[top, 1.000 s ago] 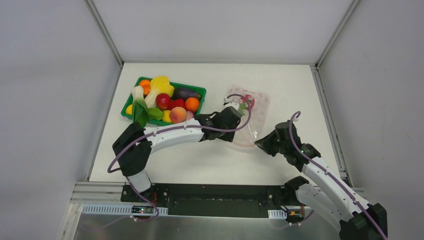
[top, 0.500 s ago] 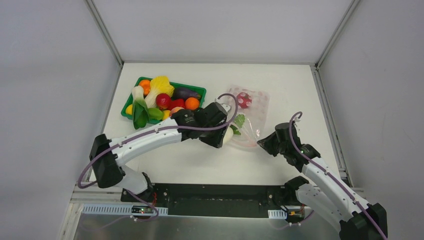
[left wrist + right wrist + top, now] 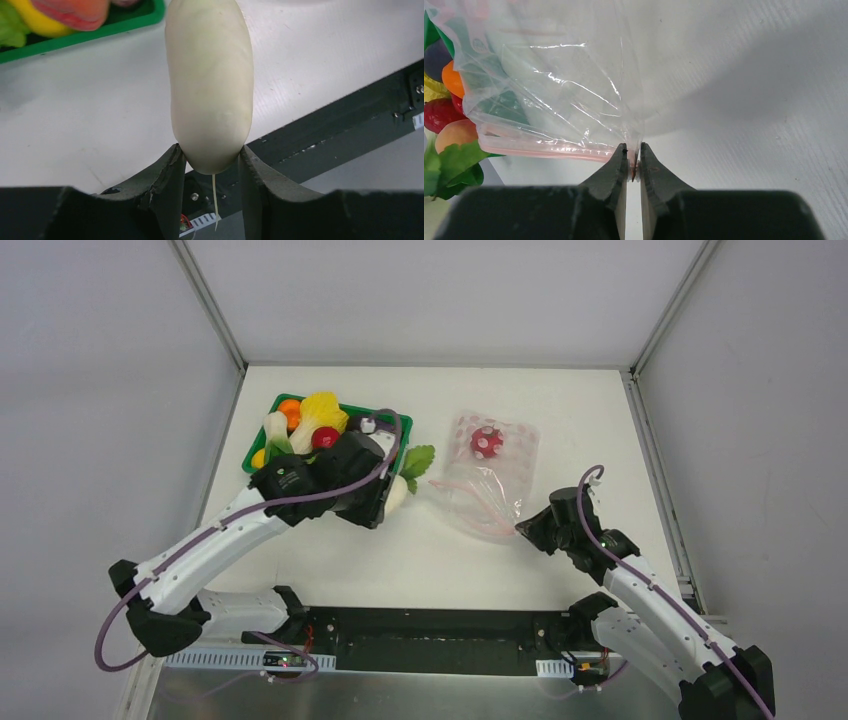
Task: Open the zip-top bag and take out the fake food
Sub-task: Pick up the fake vegetable from the zipper food storage bag, then place the fake vegetable in the bin.
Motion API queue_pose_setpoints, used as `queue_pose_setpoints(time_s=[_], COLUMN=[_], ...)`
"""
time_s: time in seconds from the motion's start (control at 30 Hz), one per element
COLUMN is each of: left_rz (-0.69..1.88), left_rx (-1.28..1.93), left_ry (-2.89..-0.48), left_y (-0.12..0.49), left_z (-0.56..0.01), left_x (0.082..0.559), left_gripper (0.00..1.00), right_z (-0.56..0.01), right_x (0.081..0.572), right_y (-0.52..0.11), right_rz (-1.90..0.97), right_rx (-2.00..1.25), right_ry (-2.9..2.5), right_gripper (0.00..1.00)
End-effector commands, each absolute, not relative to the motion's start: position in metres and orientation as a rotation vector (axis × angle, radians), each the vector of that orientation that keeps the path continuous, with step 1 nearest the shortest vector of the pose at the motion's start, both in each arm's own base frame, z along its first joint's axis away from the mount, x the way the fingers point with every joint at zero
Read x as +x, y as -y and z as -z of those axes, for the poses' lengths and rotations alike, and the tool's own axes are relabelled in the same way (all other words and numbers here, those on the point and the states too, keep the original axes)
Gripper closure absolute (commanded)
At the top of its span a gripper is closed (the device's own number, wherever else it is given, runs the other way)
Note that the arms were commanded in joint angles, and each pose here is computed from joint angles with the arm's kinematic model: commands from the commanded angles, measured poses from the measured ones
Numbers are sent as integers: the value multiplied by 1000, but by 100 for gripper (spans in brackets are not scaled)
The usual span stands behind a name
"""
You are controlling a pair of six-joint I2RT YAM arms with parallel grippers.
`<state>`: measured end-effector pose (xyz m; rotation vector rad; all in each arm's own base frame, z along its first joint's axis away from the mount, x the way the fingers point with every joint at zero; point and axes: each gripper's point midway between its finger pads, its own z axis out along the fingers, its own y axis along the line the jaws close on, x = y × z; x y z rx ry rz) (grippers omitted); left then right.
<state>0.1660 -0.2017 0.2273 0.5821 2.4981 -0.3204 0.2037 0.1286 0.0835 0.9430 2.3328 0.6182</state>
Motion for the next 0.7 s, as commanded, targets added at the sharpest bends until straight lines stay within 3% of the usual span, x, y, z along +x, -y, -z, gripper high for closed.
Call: queue_pose_setpoints(time_s=[0.0,0.4,0.67], left_rz=[197,86,129], left_rx=[499,470,574], left_ry=[-2414,-2224,-2235], left_y=[149,110,98], left_z=[-255,-272,-227], left_x=[178,262,320], left_gripper=[94,92,92], right_z=[-81,-85,-85], right_x=[202,199,197], right_y=[-124,-123,-122], right_rz=[-587,-594,-597], right_rx=[928,908,903], right_ry=[-2329,-2324,-2325], right_gripper=[100,100,100])
